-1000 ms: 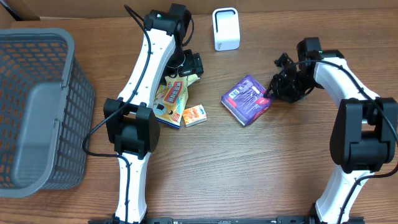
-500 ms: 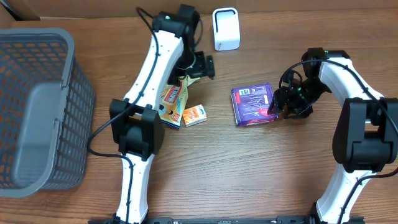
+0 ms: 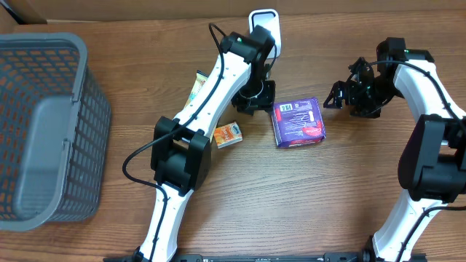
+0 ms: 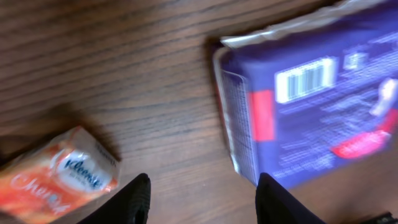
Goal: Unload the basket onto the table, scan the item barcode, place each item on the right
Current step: 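Lower the right gripper onto the Carefree pack and grasp it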
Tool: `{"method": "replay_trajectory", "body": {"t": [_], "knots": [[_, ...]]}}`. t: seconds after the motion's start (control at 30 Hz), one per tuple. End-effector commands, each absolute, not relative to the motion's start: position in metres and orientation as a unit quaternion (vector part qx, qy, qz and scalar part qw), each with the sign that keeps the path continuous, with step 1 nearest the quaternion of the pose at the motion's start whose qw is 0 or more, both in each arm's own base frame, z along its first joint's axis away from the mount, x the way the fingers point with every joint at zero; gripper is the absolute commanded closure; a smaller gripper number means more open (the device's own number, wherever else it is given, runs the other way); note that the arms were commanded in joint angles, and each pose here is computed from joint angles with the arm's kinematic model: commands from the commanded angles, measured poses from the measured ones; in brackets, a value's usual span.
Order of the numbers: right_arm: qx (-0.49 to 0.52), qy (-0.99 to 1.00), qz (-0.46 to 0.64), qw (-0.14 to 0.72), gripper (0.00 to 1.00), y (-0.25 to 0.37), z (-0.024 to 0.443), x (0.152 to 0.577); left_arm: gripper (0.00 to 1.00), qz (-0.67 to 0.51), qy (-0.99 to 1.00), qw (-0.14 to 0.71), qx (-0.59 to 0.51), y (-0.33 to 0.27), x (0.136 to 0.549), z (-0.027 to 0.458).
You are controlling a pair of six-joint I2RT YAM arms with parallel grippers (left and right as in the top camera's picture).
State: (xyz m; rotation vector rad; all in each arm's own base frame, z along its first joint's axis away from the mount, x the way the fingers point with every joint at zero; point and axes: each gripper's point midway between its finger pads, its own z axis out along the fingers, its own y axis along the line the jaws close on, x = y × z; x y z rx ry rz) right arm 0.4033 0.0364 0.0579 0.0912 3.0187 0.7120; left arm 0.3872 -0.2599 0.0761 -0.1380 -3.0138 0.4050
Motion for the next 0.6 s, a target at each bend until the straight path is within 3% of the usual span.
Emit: {"method": "replay_trajectory", "body": {"t": [0.0, 0.1, 0.17, 0.2, 0.27, 0.37, 0.57], "knots": [[0.005, 0.963, 0.266, 0.033, 0.08, 0.051, 0.065, 0.409, 0.52, 0.173, -0.981, 0.088, -0.024, -0.266, 0.376, 0.06], [0.001, 0.96, 0.277, 0.032, 0.08, 0.055, 0.063, 0.406, 0.53, 0.232, -0.966, 0.106, -0.033, -0.284, 0.369, 0.053], [0.001, 0.96, 0.277, 0.031, 0.08, 0.055, 0.057, 0.404, 0.65, 0.247, -0.962, 0.112, -0.034, -0.289, 0.365, 0.042], [0.002, 0.96, 0.277, 0.03, 0.09, 0.056, 0.055, 0.403, 0.78, 0.245, -0.962, 0.115, -0.03, -0.289, 0.363, 0.038], [0.003, 0.96, 0.277, 0.026, 0.16, 0.056, 0.053, 0.401, 0.94, 0.243, -0.962, 0.12, -0.02, -0.288, 0.361, 0.031], [0.003, 0.96, 0.278, 0.024, 0.28, 0.056, 0.053, 0.4, 0.96, 0.243, -0.963, 0.118, -0.002, -0.288, 0.363, 0.022], [0.013, 0.956, 0.293, 0.017, 0.32, 0.064, 0.055, 0.398, 0.96, 0.259, -0.962, 0.087, 0.017, -0.297, 0.379, 0.016]]}}
